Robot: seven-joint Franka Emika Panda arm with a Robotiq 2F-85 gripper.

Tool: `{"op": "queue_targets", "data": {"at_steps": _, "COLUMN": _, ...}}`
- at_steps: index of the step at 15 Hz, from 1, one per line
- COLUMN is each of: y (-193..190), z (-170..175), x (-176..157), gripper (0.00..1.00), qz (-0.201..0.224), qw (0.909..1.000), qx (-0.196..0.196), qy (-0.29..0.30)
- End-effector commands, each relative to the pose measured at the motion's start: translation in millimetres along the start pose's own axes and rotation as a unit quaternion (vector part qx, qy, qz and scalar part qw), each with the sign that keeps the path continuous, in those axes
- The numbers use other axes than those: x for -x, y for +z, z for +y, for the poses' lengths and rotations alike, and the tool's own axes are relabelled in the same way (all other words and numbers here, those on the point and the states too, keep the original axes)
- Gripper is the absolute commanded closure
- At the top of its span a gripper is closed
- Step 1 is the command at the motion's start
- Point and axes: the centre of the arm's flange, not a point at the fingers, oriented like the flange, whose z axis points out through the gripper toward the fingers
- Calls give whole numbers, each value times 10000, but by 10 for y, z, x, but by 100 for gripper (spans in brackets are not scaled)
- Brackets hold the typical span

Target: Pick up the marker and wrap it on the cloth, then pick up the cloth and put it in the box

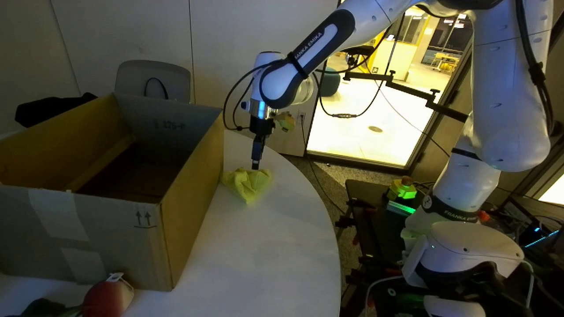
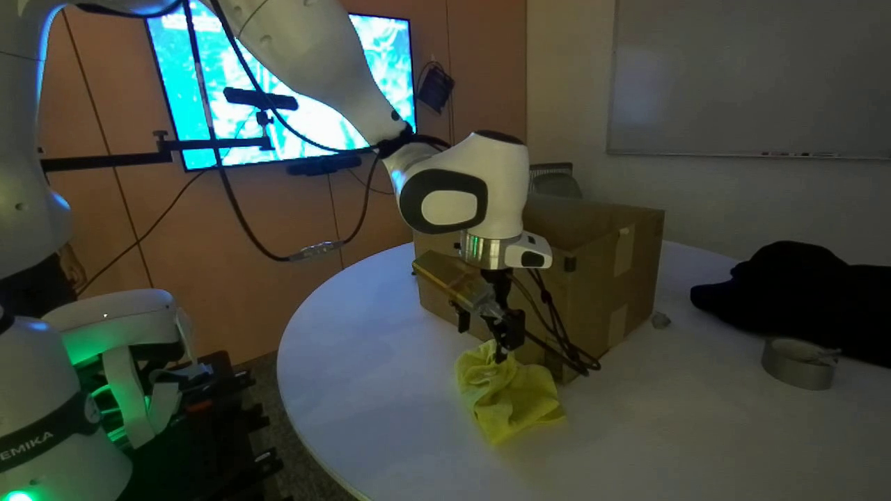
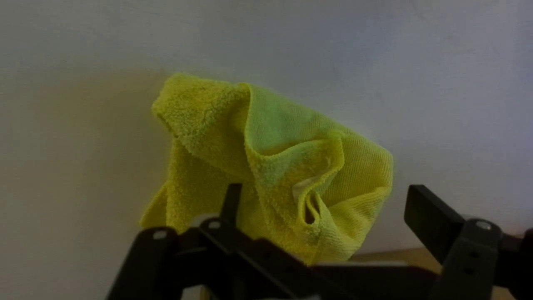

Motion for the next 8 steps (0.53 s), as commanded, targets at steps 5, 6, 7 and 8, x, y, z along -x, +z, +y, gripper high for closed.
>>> {"op": "queue_targets", "data": {"at_steps": 5, "y": 340, "z": -41, "x": -140, "gripper": 0, "qz": 53, "qw": 9998, "qx": 21, "qy": -203}}
{"op": "queue_targets", "data": {"at_steps": 6, "y": 450, "z": -60, "x": -162, "gripper": 0, "qz": 95, "qw": 9998, "qx": 69, "qy": -185}}
{"op": "queue_targets", "data": {"at_steps": 7, "y": 549, "z": -78, "x": -187, "gripper": 0, "qz": 150, "qw": 9996, "qx": 65, "qy": -218}}
{"op": "queue_targets", "data": {"at_steps": 8, "y": 647, "z": -83, "x": -215, "gripper": 0, "qz": 218, "qw": 9995, "qx": 90, "qy": -229}}
